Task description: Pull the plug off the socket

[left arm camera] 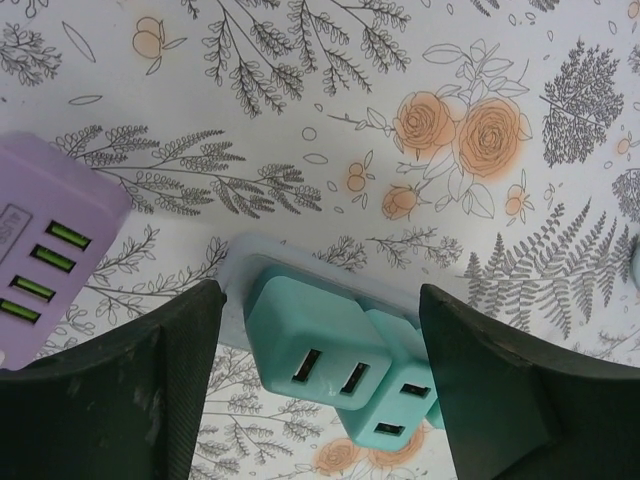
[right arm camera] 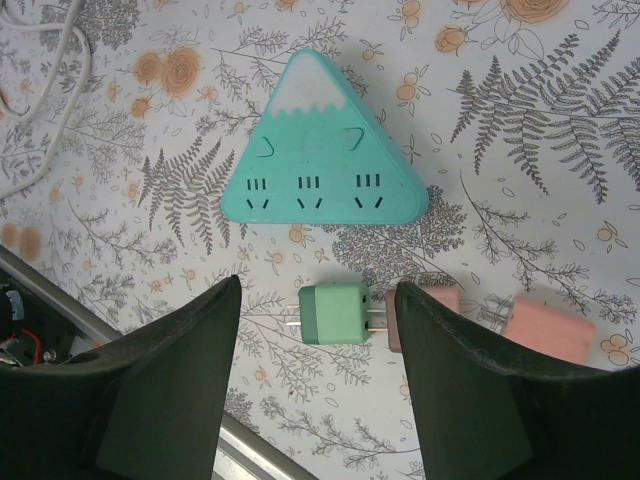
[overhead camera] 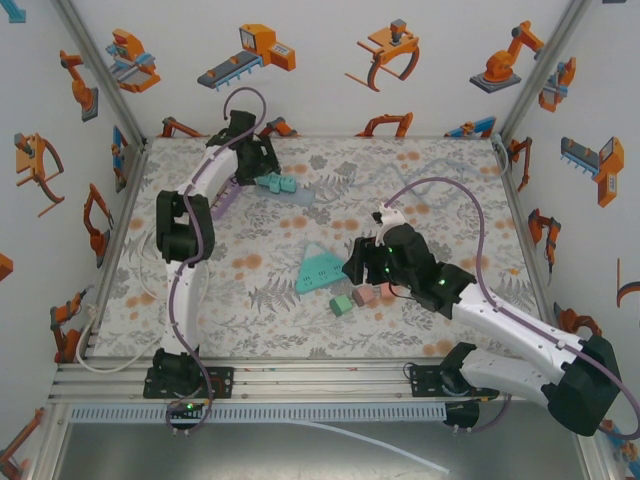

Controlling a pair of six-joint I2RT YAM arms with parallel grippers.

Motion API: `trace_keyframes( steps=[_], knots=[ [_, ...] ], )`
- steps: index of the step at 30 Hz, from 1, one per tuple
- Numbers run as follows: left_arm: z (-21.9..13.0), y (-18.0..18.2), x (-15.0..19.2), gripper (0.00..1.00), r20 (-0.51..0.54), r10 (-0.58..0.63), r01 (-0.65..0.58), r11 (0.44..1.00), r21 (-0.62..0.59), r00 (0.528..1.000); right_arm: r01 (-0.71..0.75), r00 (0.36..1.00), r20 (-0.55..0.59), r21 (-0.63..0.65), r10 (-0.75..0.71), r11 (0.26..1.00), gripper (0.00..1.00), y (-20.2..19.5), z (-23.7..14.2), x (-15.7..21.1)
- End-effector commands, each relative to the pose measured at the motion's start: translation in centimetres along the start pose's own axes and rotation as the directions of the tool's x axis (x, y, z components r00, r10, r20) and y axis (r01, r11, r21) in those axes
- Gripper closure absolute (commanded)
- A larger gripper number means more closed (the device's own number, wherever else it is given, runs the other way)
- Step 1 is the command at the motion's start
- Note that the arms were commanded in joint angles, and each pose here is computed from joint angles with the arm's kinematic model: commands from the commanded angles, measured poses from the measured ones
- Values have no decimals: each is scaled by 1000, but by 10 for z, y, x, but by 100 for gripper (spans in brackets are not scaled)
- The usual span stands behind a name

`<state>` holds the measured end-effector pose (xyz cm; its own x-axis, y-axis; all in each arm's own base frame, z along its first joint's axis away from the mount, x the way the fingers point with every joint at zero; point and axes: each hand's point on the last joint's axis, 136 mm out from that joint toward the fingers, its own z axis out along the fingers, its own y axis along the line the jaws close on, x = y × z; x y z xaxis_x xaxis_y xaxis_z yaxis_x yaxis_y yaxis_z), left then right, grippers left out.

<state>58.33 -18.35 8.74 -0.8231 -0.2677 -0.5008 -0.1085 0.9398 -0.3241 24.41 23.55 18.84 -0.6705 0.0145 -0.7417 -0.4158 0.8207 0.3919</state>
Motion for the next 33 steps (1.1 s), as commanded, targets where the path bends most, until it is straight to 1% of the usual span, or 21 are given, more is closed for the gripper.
trace_keyframes(
  steps=[1, 6, 10, 12, 13, 16, 19, 20, 21, 23, 24, 25, 29, 31, 33],
  knots=[
    [-10, -26, 57, 30, -176, 55, -45, 997, 60, 983, 3, 1000, 16, -6, -3, 1000, 42, 3, -3, -4],
    [-13, -32, 85, 30, -232, 58, -42, 996, 73, 971, -18, 999, 30, 5, 18, 1000, 42, 0, -8, -5],
    [-16, -33, 90, 29, -250, 37, -17, 997, 81, 967, -25, 999, 43, 4, 25, 1000, 42, -1, -9, -5],
    [-23, -35, 94, 29, -280, 2, 21, 996, 81, 960, -24, 999, 39, 6, 24, 1000, 42, -1, -9, -6],
    [-28, -37, 95, 29, -283, -9, 35, 996, 88, 959, -25, 999, 38, 9, 24, 1000, 42, -1, -9, -6],
    [-44, -39, 102, 26, -282, -50, 69, 996, 59, 958, -26, 999, 37, 12, 26, 1000, 41, -1, -7, -6],
    [-61, -37, 109, 25, -259, -63, 72, 997, 23, 964, -28, 999, 46, 21, 27, 999, 41, -3, -8, -8],
    [-67, -35, 111, 25, -253, -70, 76, 997, 13, 965, -29, 998, 55, 29, 28, 999, 39, -4, -8, -11],
    [-71, -33, 115, 24, -253, -79, 83, 996, 8, 964, -35, 997, 67, 46, 32, 998, 31, -7, -9, -14],
    [-79, -34, 113, 21, -227, -86, 93, 995, 19, 970, -18, 996, 90, 94, 10, 995, 19, -15, -7, -23],
    [-83, -36, 110, 20, -214, -86, 94, 995, 31, 973, -1, 996, 91, 117, -10, 993, 15, -20, -4, -28],
    [-88, -39, 106, 19, -203, -83, 93, 995, 44, 976, 9, 997, 80, 128, -20, 992, 13, -24, 1, -34],
    [-114, -51, 91, 14, -160, -64, 80, 992, 99, 985, -29, 999, -12, 113, 31, 993, 13, -39, 26, -66],
    [-129, -50, 83, 10, -116, -47, 59, 993, 100, 992, -30, 998, -46, 76, 34, 997, 14, -41, 41, -78],
    [-144, -44, 72, 6, -44, -2, 5, 997, 76, 999, -40, 997, -71, 53, 44, 998, 15, -43, 60, -90]
  ],
)
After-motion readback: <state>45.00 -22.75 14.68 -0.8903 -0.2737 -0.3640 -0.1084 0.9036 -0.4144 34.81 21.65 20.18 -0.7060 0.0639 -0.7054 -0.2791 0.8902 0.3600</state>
